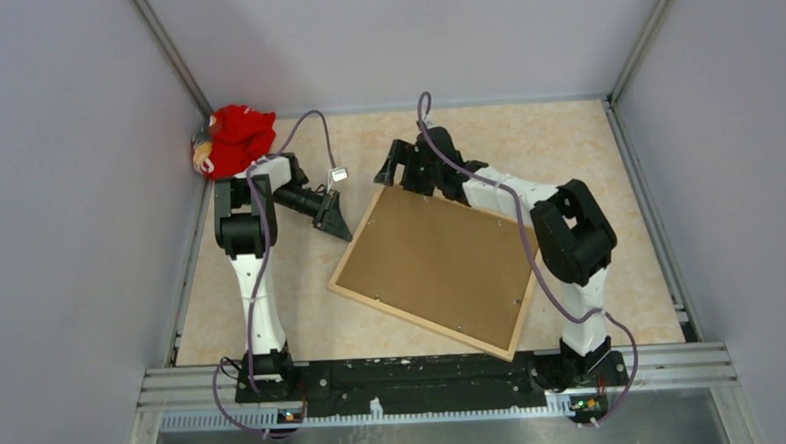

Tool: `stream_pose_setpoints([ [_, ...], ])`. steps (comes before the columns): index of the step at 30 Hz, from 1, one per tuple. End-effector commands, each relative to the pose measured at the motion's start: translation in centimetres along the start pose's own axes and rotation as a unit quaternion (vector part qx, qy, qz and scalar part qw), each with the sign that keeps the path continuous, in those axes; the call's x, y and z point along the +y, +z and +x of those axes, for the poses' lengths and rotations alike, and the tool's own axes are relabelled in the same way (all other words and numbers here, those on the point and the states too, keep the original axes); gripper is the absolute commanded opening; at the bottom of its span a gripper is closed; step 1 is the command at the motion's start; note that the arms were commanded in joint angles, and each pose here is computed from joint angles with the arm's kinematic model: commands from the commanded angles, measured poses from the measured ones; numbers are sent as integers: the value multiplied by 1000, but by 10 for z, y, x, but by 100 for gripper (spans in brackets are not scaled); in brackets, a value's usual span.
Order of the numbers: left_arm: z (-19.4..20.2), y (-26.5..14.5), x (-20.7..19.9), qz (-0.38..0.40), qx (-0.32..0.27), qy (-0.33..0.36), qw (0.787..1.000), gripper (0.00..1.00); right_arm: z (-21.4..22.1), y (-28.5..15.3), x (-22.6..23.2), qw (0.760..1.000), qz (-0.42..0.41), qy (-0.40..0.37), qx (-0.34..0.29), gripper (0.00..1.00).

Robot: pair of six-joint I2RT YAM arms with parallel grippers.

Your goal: Put the photo into the frame

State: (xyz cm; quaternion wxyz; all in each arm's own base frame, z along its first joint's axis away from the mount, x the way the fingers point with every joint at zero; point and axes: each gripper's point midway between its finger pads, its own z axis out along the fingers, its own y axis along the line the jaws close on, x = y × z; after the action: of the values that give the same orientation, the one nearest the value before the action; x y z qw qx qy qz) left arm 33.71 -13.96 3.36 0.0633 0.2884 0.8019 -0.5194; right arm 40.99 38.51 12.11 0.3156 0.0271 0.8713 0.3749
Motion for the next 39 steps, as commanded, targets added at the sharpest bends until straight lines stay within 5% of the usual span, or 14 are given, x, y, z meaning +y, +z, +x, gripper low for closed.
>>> stream_pose_setpoints([
  [1,-9,-2,0,-15,3,45,999,13,-27,-17,-32,995,71,-59,-32,88],
  [26,-9,-2,2,-18,5,46,999,12,-22,11,-83,985,149,-90,-7,86],
  [34,-22,-16,-3,-32,-6,57,998,15,-35,-29,-29,975,100,-196,-35,87],
  [37,-30,-40,2,-56,-26,57,996,36,-6,-56,-7,955,78,-286,-12,87],
  [38,-33,-47,2,-64,-30,60,996,56,9,-65,-3,946,73,-316,-1,87],
  [39,-35,-55,2,-73,-35,63,995,93,25,-76,4,937,61,-344,10,87],
])
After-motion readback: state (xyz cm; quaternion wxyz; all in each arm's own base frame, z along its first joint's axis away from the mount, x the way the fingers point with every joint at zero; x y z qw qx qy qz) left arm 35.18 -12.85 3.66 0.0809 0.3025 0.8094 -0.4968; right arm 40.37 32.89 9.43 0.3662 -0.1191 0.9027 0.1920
